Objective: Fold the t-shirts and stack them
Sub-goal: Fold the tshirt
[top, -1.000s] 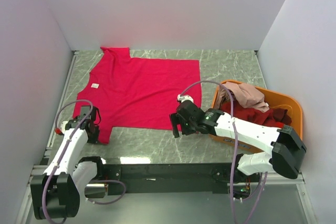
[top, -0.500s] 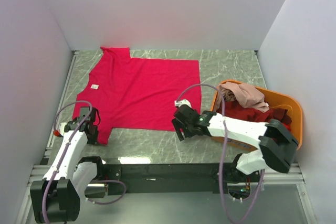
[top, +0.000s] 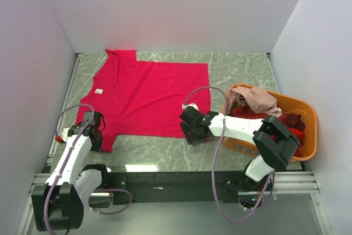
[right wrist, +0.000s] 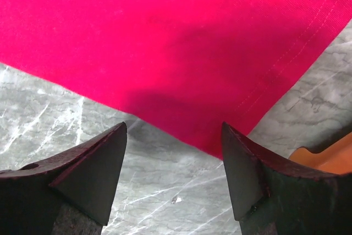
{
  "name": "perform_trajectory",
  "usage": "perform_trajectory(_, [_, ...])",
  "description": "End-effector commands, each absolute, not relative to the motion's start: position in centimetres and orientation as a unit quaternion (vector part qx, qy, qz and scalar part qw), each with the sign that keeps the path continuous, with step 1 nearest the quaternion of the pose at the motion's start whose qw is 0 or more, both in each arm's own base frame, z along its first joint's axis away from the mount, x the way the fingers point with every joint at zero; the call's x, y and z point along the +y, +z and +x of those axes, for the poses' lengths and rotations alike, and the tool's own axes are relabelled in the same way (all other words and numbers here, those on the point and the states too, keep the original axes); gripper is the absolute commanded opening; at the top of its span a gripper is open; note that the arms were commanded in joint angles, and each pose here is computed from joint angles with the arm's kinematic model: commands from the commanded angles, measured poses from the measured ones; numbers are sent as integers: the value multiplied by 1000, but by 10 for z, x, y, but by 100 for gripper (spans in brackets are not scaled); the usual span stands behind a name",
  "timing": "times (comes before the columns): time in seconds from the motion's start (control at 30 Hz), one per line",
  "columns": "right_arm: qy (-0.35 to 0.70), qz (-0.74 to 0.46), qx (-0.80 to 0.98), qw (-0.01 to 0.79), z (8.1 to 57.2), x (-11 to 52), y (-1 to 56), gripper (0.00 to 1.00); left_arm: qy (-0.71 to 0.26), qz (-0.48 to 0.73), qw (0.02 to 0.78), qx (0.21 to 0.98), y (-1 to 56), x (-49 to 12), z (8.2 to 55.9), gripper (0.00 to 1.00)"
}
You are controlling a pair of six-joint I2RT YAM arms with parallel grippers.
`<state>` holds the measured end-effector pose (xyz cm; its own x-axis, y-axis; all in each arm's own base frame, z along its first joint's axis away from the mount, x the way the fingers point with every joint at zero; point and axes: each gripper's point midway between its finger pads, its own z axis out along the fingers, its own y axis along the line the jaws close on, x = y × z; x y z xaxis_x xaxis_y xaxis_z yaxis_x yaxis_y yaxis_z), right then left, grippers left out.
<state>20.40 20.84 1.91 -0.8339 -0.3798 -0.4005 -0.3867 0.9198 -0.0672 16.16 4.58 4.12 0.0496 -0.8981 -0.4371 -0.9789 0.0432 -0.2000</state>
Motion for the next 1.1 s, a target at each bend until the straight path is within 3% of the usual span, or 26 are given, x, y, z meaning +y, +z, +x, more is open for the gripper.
perform_trajectory(0.0, [24, -203, 957, 207, 207, 215, 16, 75, 94, -694, 245, 671, 50, 52, 167, 1])
perform_trajectory(0.37, [48, -205, 965, 158, 188, 216, -3, 65, 103, -694, 241, 671, 53, 53, 170, 1])
perform_trajectory(0.5, [59, -206, 968, 133, 174, 214, -7, 40, 112, -697, 235, 668, 53, 54, 163, 1])
perform_trajectory(0.67, [78, -202, 968, 123, 158, 209, -1, 31, 105, -703, 243, 660, 57, 55, 160, 1])
perform_trajectory(0.83, [91, -210, 967, 110, 135, 206, 4, 4, 79, -709, 255, 653, 61, 51, 159, 1])
perform_trajectory(0.9, [87, -213, 967, 113, 128, 203, 7, 0, 69, -712, 258, 649, 64, 49, 159, 1])
perform_trajectory(1.07, [112, -211, 960, 143, 130, 208, 30, 0, 40, -711, 276, 646, 76, 46, 161, 1])
